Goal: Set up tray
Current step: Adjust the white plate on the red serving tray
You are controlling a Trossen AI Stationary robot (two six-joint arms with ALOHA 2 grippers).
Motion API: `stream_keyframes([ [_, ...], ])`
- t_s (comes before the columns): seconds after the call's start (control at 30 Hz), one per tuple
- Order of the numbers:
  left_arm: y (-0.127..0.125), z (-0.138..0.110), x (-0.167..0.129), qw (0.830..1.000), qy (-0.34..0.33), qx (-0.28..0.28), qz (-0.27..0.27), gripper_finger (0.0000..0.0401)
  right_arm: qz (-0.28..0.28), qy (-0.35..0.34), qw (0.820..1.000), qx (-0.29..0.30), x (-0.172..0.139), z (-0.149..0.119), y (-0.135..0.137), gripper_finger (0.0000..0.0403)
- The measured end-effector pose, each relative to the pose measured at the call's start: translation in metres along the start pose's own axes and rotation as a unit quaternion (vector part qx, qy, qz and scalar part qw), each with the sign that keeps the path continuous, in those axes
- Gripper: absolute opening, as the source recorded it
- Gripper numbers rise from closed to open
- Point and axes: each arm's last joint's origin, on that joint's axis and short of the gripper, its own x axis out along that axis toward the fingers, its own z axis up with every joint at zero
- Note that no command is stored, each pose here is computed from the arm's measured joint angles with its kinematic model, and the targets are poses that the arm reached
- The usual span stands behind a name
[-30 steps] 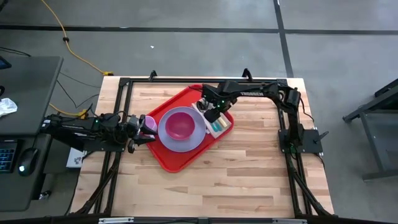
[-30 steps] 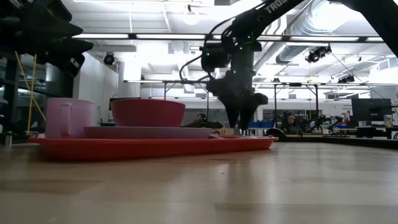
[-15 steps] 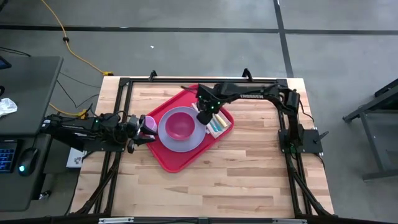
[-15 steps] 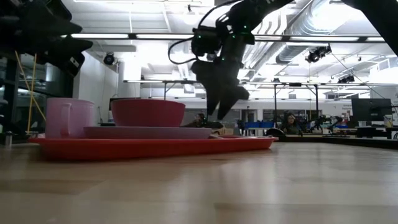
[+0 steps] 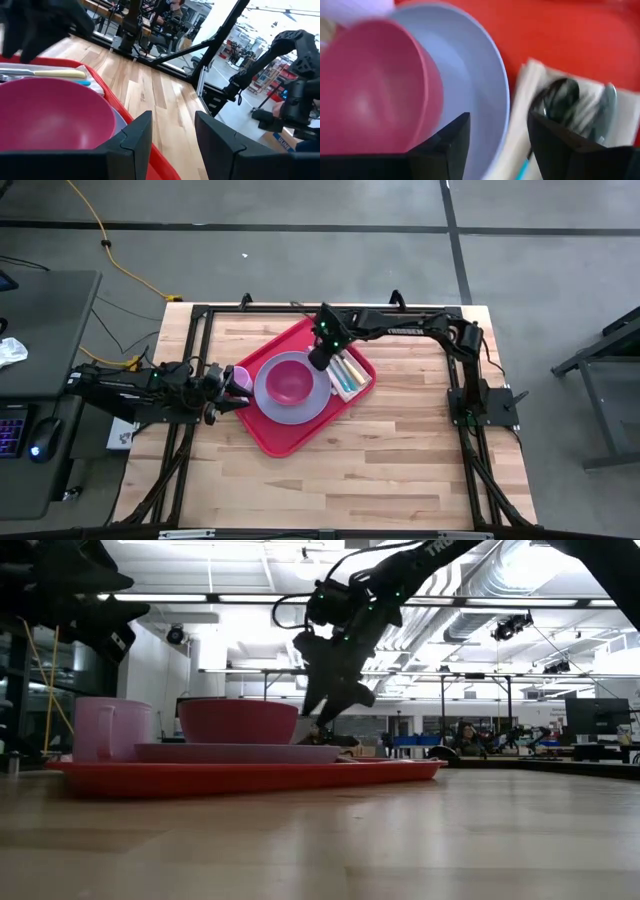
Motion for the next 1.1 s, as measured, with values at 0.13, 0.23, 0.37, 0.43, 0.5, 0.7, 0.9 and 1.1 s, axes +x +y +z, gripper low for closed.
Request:
stream_keyframes([
  [0.13, 0.0, 0.0, 0.0, 1.0, 0.0, -0.008, 0.0, 0.0179, 0.03, -0.007, 0.999, 0.012, 0.001, 0.006, -0.011, 0.0172],
  [0.23, 0.0, 0.0, 0.0, 1.0, 0.0, -0.009, 0.0, 0.0179, 0.045, -0.009, 0.999, 0.02, 0.001, 0.009, -0.019, 0.0173],
  [0.37, 0.0, 0.0, 0.0, 1.0, -0.003, -0.01, 0.003, 0.0179, 0.052, -0.025, 0.998, 0.02, -0.001, 0.014, -0.024, 0.0177],
  [0.43, 0.0, 0.0, 0.0, 1.0, -0.004, -0.01, 0.007, 0.0179, 0.062, -0.032, 0.997, 0.016, -0.001, 0.016, -0.025, 0.0176],
  [0.5, 0.001, 0.001, 0.0, 1.0, -0.006, -0.01, 0.01, 0.0179, 0.061, -0.032, 0.998, 0.004, -0.001, 0.016, -0.026, 0.0175],
  [0.7, 0.001, 0.0, 0.0, 1.0, -0.006, -0.01, 0.012, 0.0179, 0.061, -0.033, 0.997, -0.019, -0.001, 0.017, -0.025, 0.0173],
  [0.9, 0.001, 0.0, 0.0, 1.0, -0.006, -0.01, 0.012, 0.0179, 0.073, -0.031, 0.996, -0.039, -0.002, 0.016, -0.025, 0.0172],
  [1.1, 0.001, 0.0, 0.0, 1.0, -0.006, -0.01, 0.012, 0.0179, 0.078, -0.043, 0.992, -0.086, -0.016, 0.031, -0.013, 0.0174],
])
